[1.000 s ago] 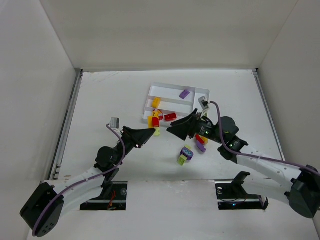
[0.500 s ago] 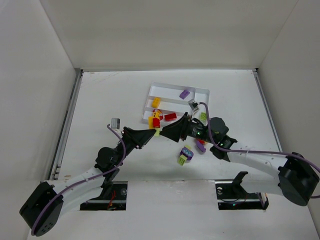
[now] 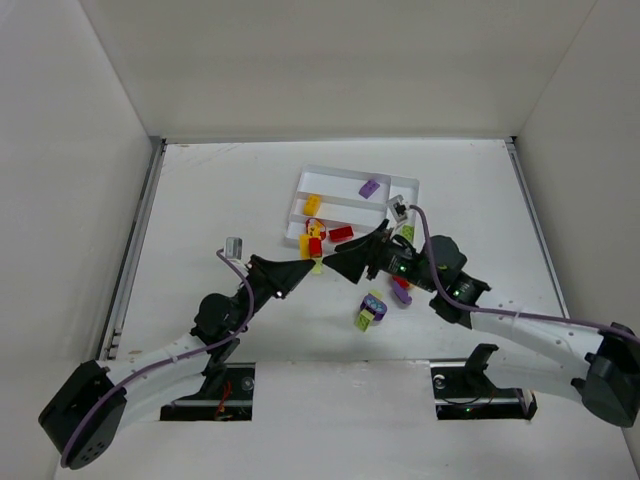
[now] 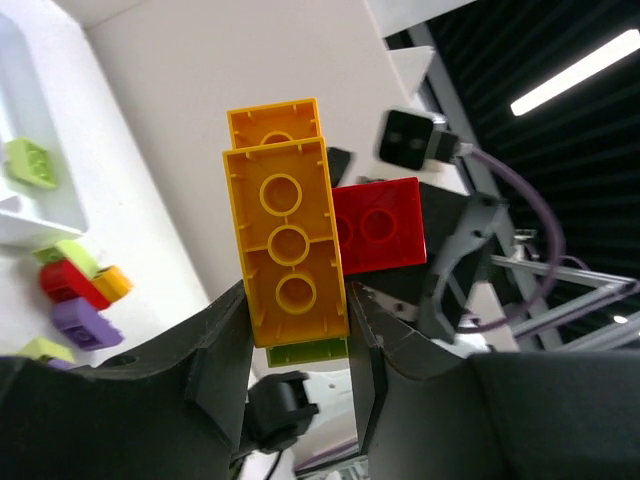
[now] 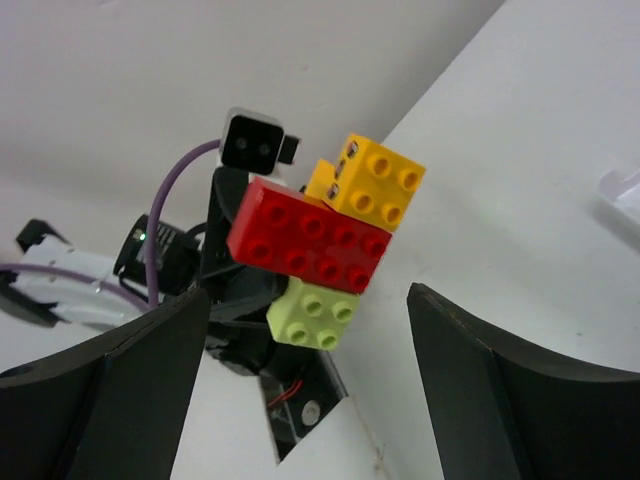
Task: Sort the legos into containers by color
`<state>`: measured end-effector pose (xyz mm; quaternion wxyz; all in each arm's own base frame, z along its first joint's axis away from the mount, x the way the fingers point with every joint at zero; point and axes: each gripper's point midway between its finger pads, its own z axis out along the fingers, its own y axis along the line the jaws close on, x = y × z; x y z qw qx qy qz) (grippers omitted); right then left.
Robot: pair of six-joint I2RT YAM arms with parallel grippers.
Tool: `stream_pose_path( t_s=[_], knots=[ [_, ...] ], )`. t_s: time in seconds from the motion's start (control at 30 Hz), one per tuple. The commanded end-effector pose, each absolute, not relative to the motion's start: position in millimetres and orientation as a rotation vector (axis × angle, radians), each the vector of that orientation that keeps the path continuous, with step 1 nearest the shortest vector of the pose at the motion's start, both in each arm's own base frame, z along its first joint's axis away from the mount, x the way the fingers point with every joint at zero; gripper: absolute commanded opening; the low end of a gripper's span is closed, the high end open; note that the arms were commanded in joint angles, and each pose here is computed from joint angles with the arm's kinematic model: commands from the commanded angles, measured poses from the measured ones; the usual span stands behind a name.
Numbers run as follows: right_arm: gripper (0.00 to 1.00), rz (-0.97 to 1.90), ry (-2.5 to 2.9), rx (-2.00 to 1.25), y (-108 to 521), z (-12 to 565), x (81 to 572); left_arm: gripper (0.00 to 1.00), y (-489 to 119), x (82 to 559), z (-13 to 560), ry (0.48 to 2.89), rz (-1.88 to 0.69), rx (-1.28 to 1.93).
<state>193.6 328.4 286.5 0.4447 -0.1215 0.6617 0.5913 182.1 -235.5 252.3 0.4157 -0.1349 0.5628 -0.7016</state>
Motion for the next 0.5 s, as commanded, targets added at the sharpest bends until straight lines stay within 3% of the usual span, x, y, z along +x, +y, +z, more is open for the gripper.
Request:
stream_pose_path(
  t_s=[0.0,0.27,0.47],
  knots=[
    [0.86,1.194,1.632,-0.228,312.4,304.5,216.2,0.15,-233.3,186.7,223.3,1.466,-1.637,-0.326],
    [0.85,0.761,1.756,-0.202,311.0,291.0,247.4,0.14,-249.1,203.7,219.3,1.512,-1.41,-0.282],
    [0.77,0.581,1.847,-0.202,318.7,263.5,257.1,0.14,-251.6,206.1,223.6,1.493,-1.34,-0.26]
  ],
)
